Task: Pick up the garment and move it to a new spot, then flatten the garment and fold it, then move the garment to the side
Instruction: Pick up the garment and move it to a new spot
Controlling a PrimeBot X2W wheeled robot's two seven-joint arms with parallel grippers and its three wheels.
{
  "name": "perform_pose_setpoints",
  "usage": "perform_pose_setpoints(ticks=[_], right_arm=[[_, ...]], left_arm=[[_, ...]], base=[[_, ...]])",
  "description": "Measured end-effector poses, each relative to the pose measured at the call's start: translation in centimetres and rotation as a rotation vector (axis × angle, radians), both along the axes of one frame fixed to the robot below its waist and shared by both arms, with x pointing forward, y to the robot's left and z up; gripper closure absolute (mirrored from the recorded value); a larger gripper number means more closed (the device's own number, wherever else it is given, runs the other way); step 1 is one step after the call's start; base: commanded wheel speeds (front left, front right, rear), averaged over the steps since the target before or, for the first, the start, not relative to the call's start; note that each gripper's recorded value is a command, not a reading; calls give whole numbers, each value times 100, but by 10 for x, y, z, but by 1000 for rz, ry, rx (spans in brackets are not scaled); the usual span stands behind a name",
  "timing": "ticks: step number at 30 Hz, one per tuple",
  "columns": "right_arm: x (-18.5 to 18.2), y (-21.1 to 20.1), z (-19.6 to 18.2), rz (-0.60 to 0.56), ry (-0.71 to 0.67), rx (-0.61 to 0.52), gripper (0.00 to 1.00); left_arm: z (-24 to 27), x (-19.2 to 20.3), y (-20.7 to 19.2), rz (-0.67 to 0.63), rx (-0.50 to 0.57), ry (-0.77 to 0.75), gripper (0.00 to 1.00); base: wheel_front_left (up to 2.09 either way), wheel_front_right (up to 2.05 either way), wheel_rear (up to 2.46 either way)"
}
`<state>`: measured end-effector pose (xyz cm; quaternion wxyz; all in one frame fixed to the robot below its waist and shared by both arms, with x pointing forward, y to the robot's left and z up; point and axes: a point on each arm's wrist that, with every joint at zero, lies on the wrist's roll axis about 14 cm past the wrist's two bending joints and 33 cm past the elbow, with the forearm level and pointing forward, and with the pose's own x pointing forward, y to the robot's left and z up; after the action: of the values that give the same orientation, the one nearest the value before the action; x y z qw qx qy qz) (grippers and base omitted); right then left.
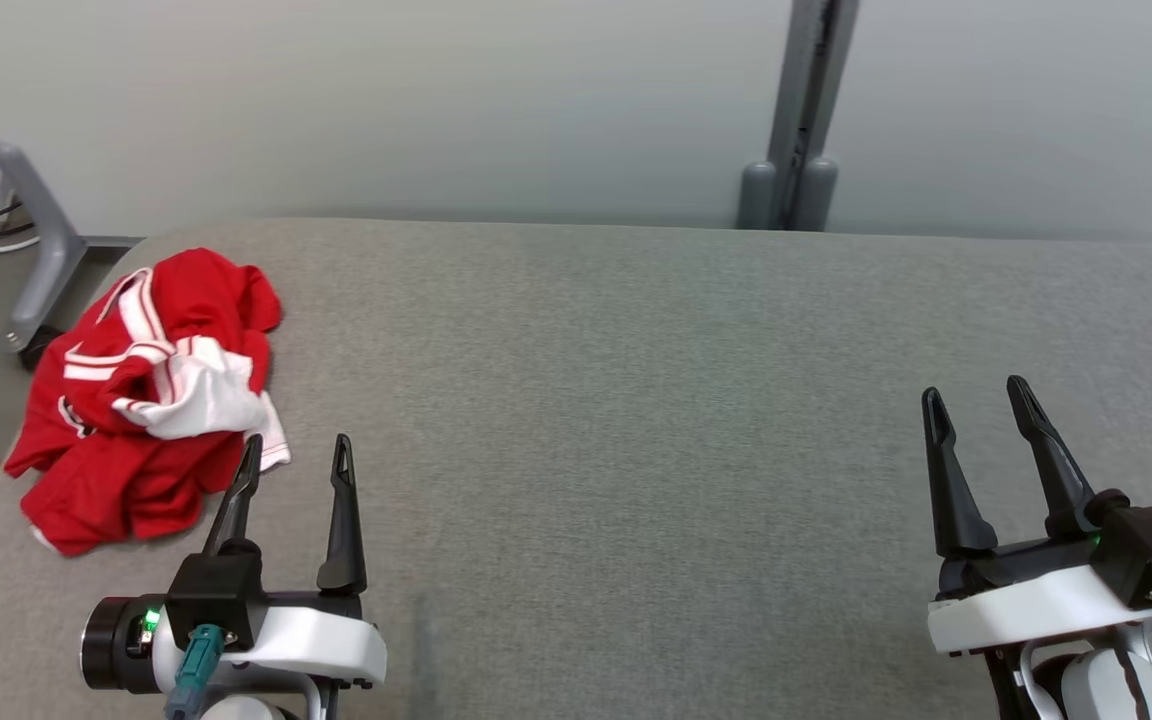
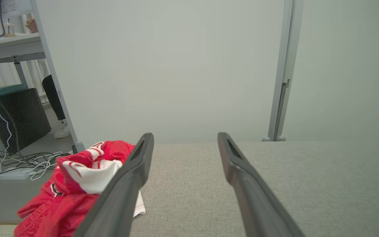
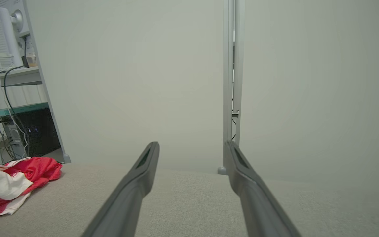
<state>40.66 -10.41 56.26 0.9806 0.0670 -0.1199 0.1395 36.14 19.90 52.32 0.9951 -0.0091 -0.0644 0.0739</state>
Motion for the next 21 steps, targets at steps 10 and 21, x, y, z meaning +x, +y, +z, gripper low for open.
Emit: perform_pose_setpoints(ticks=[10, 21], right_arm=[[8, 45, -2, 124, 7, 14, 0], [10, 108, -5, 297, 20, 24, 0]], left_arm=[[-1, -26, 38, 120, -11, 2, 0], [-3, -68, 86, 294, -28, 6, 0]], base=[[0, 0, 0], [0, 0, 0]])
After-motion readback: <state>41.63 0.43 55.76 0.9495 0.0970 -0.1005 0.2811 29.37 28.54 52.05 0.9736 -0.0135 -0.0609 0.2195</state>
